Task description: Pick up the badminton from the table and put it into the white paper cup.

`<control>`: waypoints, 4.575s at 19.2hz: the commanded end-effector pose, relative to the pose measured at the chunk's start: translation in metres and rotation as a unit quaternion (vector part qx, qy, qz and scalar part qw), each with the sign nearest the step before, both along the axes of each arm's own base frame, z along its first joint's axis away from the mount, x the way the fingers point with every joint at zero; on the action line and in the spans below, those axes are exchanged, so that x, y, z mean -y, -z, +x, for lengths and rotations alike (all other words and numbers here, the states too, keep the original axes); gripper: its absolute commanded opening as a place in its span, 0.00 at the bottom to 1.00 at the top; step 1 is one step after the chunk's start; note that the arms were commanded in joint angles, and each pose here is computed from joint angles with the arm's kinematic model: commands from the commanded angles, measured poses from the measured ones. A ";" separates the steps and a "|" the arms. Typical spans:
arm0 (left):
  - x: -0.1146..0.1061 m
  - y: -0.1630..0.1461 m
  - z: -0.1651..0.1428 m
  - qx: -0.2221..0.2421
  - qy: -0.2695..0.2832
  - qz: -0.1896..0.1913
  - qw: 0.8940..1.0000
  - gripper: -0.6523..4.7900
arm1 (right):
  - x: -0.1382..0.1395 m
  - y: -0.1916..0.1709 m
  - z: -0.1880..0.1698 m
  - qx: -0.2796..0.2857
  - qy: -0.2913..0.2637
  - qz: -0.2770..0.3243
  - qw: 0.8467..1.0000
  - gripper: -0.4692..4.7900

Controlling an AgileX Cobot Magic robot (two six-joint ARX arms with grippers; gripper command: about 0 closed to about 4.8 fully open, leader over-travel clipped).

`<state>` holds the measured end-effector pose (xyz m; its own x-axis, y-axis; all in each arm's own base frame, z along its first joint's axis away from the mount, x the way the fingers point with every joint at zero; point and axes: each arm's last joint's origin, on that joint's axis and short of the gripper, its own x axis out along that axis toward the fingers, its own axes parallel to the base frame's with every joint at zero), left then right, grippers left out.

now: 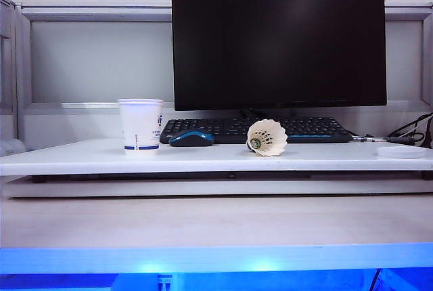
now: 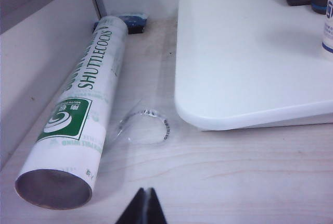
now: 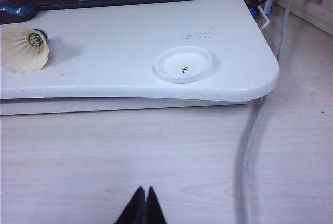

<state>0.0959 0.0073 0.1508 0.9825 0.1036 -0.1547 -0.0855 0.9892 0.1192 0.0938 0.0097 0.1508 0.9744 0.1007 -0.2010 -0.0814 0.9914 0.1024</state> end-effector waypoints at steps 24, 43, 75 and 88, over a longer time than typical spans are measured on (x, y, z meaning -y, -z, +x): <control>0.011 -0.002 -0.002 -0.009 0.189 -0.039 0.981 0.11 | 0.000 -0.064 -0.014 0.109 -0.030 0.034 0.993 0.10; 0.019 -0.003 -0.006 -0.028 0.308 -0.151 0.939 0.11 | -0.018 -0.170 0.019 -0.068 -0.211 0.225 0.949 0.70; 0.019 -0.003 -0.006 -0.028 0.309 -0.151 0.939 0.11 | -0.108 -0.057 0.265 -0.273 -0.217 0.471 0.810 0.89; 0.019 -0.003 -0.006 -0.028 0.308 -0.150 0.939 0.11 | -0.112 -0.029 0.280 -0.278 -0.147 0.467 0.827 0.64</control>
